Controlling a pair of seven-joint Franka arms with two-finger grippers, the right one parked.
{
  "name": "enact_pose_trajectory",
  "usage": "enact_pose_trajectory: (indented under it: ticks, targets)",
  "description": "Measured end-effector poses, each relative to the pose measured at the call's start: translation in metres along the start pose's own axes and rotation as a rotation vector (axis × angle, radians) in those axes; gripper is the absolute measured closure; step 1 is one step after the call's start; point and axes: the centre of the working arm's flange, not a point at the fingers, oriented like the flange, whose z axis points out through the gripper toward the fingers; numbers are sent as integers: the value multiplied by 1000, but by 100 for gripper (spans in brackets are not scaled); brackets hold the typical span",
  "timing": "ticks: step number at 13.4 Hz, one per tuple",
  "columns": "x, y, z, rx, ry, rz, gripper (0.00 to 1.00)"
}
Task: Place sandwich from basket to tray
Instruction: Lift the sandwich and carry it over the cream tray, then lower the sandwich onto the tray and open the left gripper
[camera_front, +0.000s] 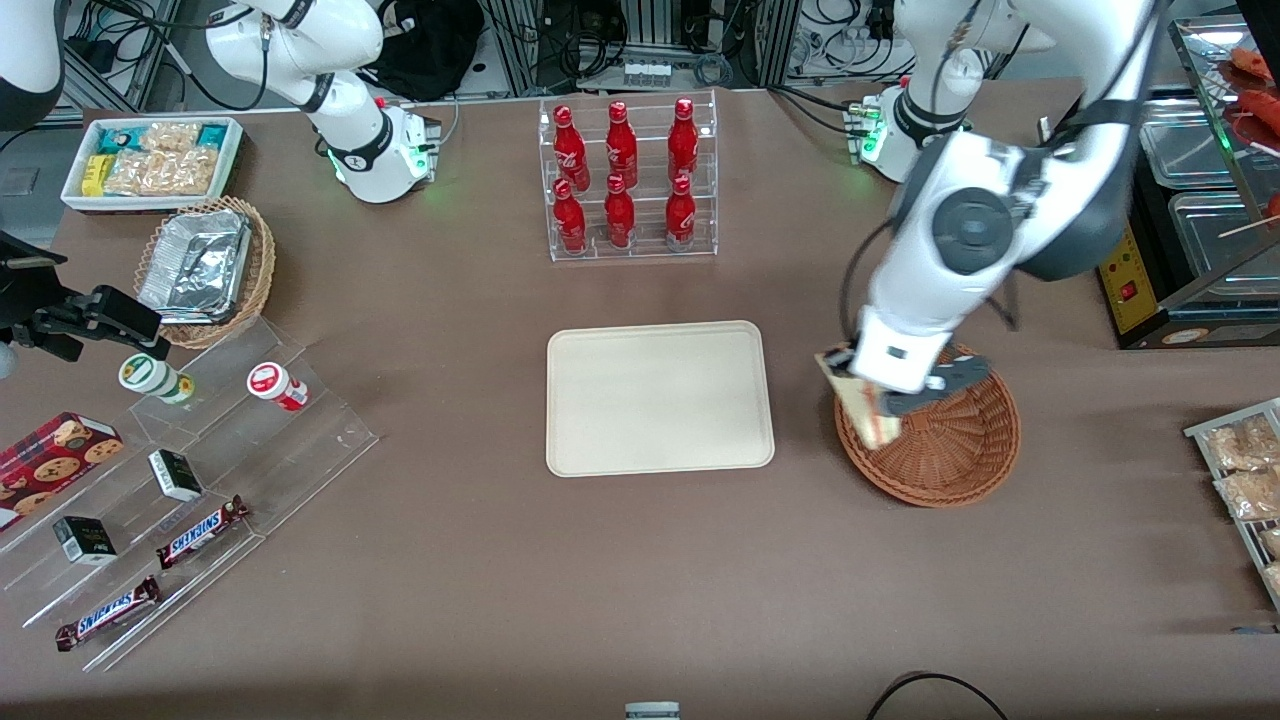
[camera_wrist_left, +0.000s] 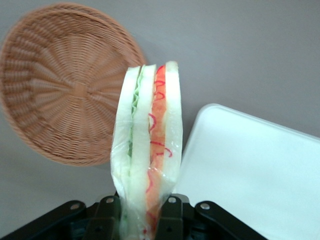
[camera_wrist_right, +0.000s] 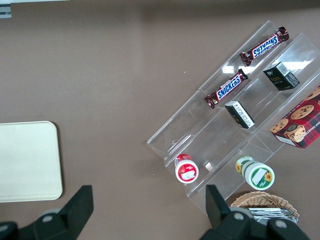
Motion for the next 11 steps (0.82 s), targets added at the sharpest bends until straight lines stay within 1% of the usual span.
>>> enact_pose_trajectory:
  ticks: [2, 3, 5, 8, 9, 11]
  targets:
    - [-32, 48, 26, 16, -23, 91, 81]
    - [-48, 73, 41, 16, -29, 133, 84]
    - [-77, 117, 78, 4, -35, 183, 85]
    - [-103, 155, 134, -3, -51, 226, 85]
    - [-109, 163, 149, -7, -52, 240, 85]
    - [-118, 174, 170, -19, -40, 265, 85]
